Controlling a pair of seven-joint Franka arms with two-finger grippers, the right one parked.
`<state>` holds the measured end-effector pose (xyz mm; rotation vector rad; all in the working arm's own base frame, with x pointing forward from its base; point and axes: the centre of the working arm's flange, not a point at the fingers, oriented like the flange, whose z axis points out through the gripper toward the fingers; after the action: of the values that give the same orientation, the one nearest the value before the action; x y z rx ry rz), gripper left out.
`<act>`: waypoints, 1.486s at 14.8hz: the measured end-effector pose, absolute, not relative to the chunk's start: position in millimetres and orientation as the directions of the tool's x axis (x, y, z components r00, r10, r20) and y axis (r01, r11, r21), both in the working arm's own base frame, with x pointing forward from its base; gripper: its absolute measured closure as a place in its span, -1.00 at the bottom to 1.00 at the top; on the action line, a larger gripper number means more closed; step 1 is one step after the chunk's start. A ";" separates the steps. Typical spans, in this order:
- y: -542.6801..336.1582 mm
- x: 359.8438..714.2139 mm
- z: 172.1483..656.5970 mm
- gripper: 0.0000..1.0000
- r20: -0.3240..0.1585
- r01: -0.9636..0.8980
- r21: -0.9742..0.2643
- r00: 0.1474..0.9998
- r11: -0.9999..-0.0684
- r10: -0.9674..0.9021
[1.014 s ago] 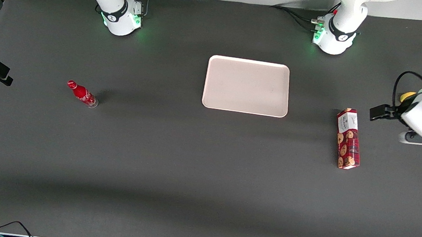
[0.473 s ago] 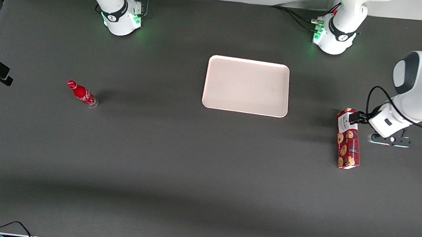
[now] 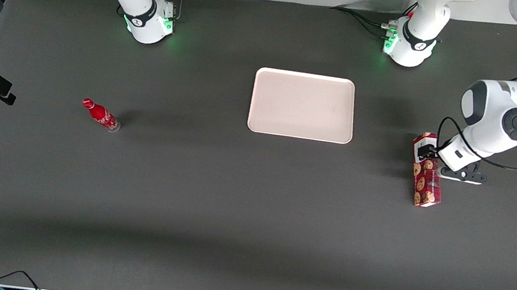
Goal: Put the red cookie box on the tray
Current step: 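Lower the left gripper over the cookie box and close on it, then lift the cookie box and carry it over the pink tray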
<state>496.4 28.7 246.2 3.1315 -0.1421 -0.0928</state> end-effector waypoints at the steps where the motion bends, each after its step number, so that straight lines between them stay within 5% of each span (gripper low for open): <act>1: 31.0 497.1 232.5 -1.00 -0.057 -0.089 0.012 0.994 -0.996 -0.089; 8: 31.4 494.9 195.7 -0.96 -0.085 -0.083 0.025 0.993 -0.996 -0.085; 16: 29.2 500.9 200.7 0.57 -0.071 -0.082 0.025 0.994 -0.996 -0.084; 18: 29.9 508.5 207.3 0.61 -0.066 -0.076 0.024 0.995 -0.997 -0.077; 22: 26.2 564.6 292.1 0.69 -0.167 -0.086 0.036 0.982 -0.996 -0.091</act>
<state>564.6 26.2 292.1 3.0986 -0.1390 -0.2626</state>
